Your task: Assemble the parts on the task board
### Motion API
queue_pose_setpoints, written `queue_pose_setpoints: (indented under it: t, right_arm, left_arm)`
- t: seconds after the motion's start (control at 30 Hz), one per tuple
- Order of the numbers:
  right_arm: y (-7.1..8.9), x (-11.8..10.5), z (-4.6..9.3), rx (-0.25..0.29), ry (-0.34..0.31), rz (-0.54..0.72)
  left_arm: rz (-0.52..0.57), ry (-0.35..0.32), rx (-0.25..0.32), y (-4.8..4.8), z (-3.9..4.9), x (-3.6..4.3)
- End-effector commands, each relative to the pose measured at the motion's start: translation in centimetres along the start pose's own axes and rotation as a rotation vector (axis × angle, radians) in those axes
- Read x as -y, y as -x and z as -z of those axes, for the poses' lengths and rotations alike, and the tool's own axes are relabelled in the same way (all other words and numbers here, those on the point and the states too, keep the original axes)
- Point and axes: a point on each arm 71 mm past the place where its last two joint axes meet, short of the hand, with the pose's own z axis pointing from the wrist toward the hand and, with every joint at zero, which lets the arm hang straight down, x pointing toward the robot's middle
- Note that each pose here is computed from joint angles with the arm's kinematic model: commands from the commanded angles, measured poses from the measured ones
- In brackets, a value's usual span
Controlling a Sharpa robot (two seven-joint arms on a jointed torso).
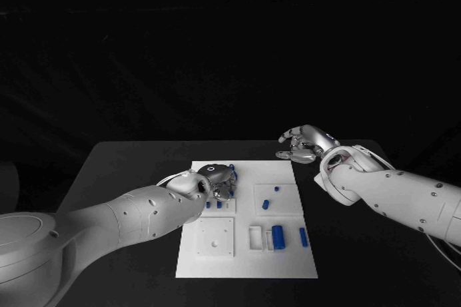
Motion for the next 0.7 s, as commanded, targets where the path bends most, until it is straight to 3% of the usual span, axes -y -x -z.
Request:
queue_pose_setpoints:
  t: [0.03,0.7]
  right_arm:
    - [-0.14,-0.22,0.0,-0.012,0.014,0.006]
    - [-0.22,-0.35,-0.04,-0.013,0.017,0.005]
  left_arm:
    - [-0.004,-0.002,-0.028,-0.42,-0.08,0.08]
    - [-0.01,0.001,-0.033,-0.88,-0.24,-0.21]
